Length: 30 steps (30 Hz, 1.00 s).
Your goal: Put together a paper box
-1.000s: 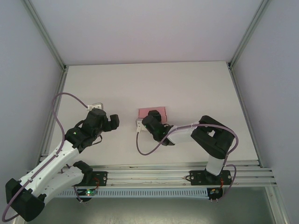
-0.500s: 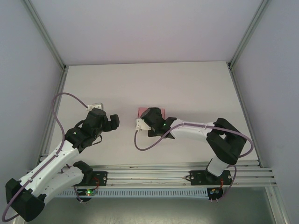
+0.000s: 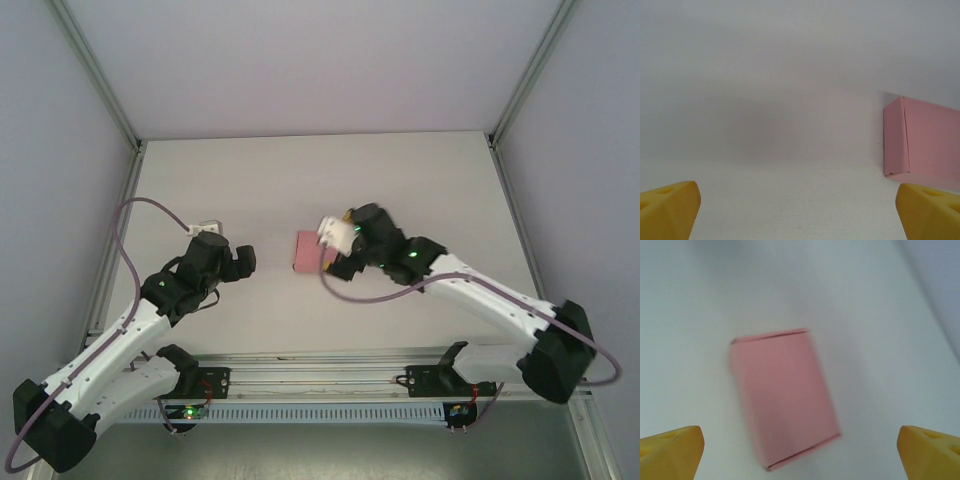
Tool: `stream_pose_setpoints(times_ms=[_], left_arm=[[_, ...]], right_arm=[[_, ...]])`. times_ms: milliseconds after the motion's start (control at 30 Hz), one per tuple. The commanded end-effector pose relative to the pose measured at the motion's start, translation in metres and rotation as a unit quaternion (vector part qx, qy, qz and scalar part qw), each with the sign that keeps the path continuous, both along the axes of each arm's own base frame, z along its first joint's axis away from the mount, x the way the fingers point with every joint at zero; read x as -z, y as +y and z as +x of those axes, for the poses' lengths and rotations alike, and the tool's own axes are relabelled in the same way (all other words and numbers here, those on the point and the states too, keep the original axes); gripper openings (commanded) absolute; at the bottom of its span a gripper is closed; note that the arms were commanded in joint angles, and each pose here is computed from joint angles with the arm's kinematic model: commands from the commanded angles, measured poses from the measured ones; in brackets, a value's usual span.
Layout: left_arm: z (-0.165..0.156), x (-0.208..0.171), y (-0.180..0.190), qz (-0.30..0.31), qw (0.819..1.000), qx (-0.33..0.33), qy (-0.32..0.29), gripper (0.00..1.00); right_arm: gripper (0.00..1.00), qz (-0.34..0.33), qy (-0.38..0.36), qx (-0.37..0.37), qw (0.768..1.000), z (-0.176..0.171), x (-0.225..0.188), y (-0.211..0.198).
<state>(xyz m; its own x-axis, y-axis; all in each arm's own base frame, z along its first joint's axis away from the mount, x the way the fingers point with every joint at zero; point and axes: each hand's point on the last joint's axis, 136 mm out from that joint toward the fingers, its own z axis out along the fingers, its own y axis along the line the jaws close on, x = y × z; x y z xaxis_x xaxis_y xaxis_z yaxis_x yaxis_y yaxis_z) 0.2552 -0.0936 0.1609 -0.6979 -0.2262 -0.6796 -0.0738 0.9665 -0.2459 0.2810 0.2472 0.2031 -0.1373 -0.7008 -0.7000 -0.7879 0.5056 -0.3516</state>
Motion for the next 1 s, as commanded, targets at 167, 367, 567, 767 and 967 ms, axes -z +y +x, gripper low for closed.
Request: stream_pose_setpoints(times_ms=[167,367,567,767,967], left_arm=[[0.041,-0.037,0.048,0.128,0.983,-0.094,-0.096,1.0],[0.085,-0.03,0.089,0.16,0.967,-0.133,-0.149,1.0],[0.109,0.004,0.114,0.172,0.961,-0.132,-0.174,1.0],[0.123,0.048,0.116,0.17,0.964,-0.106,-0.175,1.0],[0.124,0.06,0.107,0.143,0.959,-0.051,-0.239,1.0]], right_arm=[[0.98,0.214,-0.086,0.388,0.892,0.073,-0.017,-0.15],[0.98,0.22,-0.095,0.449,0.861,0.099,0.03,-0.208],[0.98,0.22,-0.109,0.409,0.879,0.101,0.053,-0.217],[0.98,0.257,-0.171,0.392,0.866,0.091,0.07,-0.23],[0.98,0.291,-0.114,0.398,0.863,0.099,0.091,-0.245]])
